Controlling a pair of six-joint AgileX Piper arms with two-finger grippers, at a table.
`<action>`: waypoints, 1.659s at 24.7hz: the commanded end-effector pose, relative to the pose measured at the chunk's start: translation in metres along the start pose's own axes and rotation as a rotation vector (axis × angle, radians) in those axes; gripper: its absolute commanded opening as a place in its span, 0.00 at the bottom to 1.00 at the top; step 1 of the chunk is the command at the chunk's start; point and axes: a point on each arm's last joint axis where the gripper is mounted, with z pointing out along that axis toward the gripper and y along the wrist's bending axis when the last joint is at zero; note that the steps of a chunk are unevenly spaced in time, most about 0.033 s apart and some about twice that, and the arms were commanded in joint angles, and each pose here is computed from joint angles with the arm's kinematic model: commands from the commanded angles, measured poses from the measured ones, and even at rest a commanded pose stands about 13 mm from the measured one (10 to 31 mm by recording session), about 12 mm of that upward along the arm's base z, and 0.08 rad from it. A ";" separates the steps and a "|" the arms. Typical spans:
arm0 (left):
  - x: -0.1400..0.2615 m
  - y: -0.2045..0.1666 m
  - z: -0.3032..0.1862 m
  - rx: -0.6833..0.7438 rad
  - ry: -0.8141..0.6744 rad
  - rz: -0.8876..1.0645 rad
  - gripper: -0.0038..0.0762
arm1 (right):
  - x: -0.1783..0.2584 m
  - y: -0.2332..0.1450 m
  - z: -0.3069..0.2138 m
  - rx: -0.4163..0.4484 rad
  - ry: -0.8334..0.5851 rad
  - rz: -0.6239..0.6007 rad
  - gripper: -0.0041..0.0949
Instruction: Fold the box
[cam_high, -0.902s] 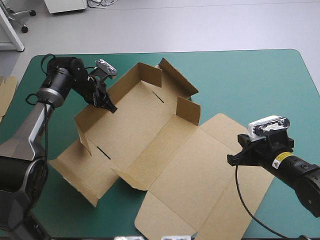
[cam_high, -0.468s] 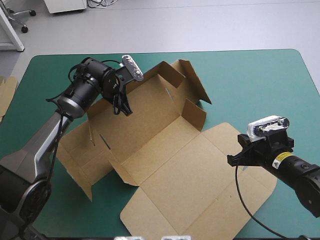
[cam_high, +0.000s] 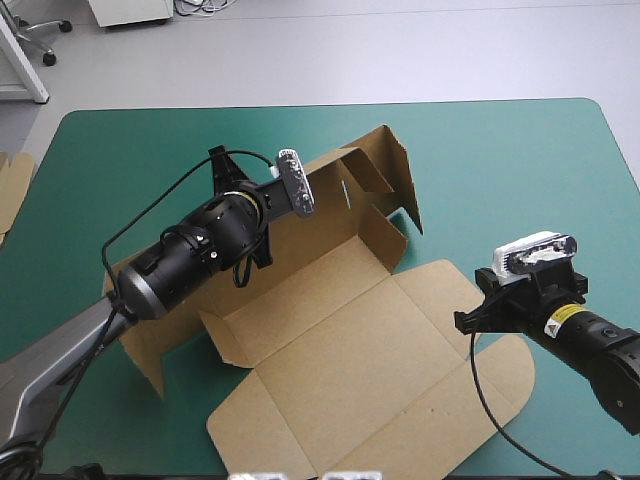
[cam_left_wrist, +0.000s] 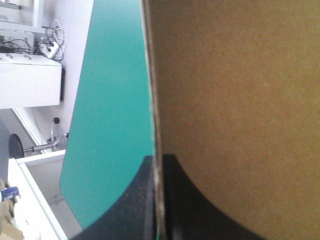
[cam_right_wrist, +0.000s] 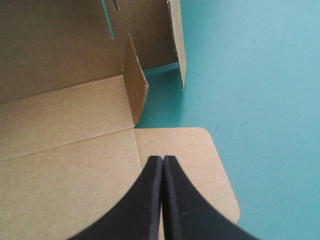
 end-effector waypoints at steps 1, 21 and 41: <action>0.001 0.009 -0.026 -0.131 -0.130 -0.003 0.03 | -0.016 0.000 -0.006 0.001 -0.095 -0.004 0.02; 0.011 -0.063 -0.051 -0.036 -0.262 0.178 0.03 | -0.023 0.001 -0.010 0.001 -0.124 -0.007 0.02; 0.018 -0.078 -0.043 0.016 -0.258 0.187 0.03 | -0.165 -0.048 0.079 -0.081 0.108 0.236 0.02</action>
